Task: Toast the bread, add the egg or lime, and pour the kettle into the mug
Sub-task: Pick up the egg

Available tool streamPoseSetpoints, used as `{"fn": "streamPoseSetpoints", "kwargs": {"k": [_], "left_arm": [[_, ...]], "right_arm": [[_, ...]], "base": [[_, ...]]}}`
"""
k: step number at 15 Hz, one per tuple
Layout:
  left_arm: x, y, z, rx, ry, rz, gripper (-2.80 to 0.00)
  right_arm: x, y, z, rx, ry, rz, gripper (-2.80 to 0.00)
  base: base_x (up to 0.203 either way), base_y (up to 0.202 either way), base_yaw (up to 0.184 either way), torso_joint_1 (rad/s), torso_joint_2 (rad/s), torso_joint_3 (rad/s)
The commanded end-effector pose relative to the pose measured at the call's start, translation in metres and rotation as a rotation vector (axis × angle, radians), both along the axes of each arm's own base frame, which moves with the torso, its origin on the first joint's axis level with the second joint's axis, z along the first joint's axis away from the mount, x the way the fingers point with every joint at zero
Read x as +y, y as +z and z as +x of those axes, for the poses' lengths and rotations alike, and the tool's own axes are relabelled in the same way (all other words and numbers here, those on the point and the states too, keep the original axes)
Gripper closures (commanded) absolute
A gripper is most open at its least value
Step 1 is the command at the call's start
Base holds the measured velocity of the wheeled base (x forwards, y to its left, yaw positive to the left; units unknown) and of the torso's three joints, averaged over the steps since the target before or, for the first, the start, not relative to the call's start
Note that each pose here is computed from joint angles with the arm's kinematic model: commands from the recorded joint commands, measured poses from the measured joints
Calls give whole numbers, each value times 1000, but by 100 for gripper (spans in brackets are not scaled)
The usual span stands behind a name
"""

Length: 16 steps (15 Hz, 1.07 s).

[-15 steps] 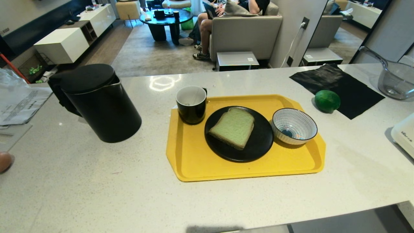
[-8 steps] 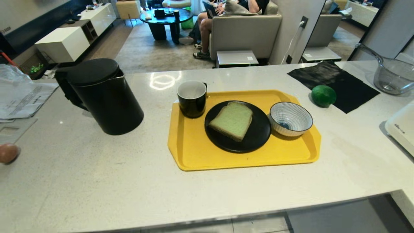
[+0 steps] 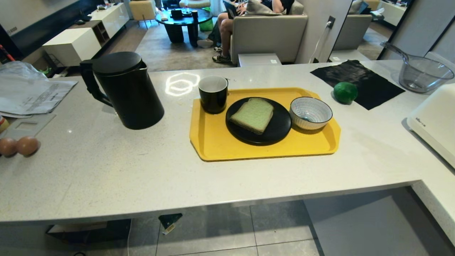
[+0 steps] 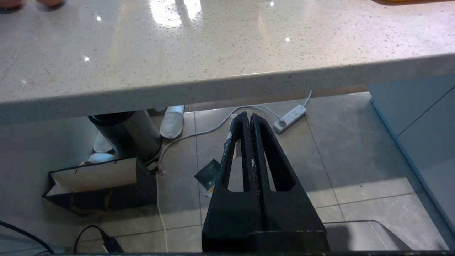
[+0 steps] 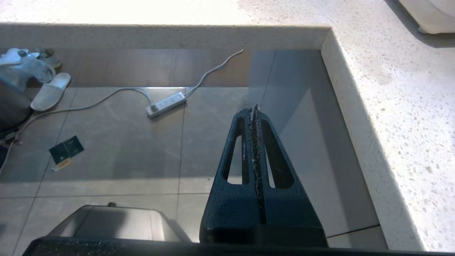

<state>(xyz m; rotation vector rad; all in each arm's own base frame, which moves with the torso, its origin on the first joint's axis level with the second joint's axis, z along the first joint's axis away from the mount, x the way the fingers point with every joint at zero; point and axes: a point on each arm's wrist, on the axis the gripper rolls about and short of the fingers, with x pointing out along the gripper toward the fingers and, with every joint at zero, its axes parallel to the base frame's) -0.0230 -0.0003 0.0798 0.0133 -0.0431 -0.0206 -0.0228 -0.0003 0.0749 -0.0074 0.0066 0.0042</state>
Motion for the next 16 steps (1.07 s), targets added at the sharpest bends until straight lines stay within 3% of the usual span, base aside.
{"fn": "streamPoseSetpoints", "kwargs": {"k": [1, 16], "left_arm": [[0, -5, 1, 15, 0, 1, 0], [0, -5, 1, 15, 1, 1, 0]], "right_arm": [[0, 0, 0, 1, -1, 1, 0], [0, 0, 0, 1, -6, 6, 0]], "base": [[0, 0, 0, 0, 0, 0], [0, 0, 0, 0, 0, 0]]}}
